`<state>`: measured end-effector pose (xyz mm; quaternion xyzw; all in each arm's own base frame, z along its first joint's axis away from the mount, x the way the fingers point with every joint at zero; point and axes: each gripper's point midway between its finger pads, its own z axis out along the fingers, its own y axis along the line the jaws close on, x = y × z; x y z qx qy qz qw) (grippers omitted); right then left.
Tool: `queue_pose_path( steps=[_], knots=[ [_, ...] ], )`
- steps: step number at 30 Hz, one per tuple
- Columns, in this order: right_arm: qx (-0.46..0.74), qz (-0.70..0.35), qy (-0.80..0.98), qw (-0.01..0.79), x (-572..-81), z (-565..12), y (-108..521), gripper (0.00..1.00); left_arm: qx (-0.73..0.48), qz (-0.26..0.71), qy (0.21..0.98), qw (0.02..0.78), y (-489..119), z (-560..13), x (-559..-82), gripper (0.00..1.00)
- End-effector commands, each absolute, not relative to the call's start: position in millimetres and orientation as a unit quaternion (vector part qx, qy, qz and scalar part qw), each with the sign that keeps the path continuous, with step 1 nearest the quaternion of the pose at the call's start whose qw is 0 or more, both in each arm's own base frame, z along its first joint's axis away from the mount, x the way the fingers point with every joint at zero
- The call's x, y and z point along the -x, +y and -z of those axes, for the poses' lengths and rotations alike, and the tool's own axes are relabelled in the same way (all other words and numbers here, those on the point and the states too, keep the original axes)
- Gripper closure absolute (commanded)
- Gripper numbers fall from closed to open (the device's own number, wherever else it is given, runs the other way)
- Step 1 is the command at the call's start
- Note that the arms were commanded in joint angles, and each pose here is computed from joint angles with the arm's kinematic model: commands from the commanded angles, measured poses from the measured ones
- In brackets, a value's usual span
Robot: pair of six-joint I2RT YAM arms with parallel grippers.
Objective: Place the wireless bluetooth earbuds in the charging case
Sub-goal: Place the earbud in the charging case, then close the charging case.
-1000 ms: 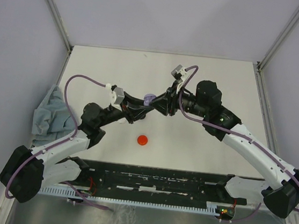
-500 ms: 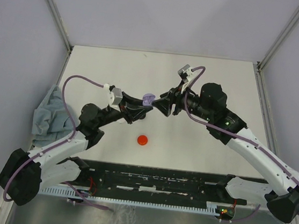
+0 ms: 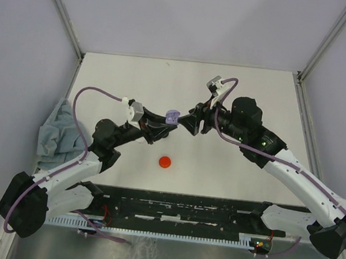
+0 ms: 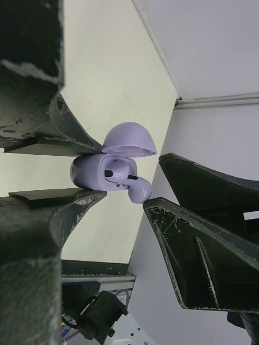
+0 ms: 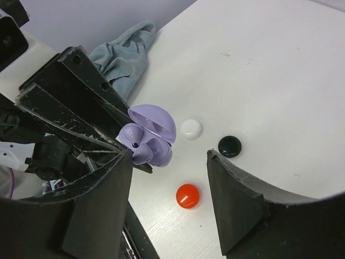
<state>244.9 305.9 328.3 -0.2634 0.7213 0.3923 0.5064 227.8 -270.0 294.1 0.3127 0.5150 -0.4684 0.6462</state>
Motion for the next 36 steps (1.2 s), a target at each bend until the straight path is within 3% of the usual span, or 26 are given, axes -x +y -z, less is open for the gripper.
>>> queue_pose_path(
  steps=[1,11,21,36],
  knots=[
    [0.26,-0.355,0.724,0.532,-250,-329,291,0.34,-0.339,0.468,0.47,0.667,-270,-318,-218,0.97],
    [0.321,-0.338,0.711,0.526,-240,-331,288,0.29,-0.365,0.473,0.467,0.652,-273,-312,-210,0.97],
    [0.459,-0.384,0.661,0.451,-201,-332,304,0.21,-0.423,0.471,0.468,0.617,-284,-296,-206,0.97],
    [0.505,-0.426,0.644,0.385,-200,-318,319,0.17,-0.441,0.483,0.458,0.602,-292,-298,-207,0.97]
  ],
)
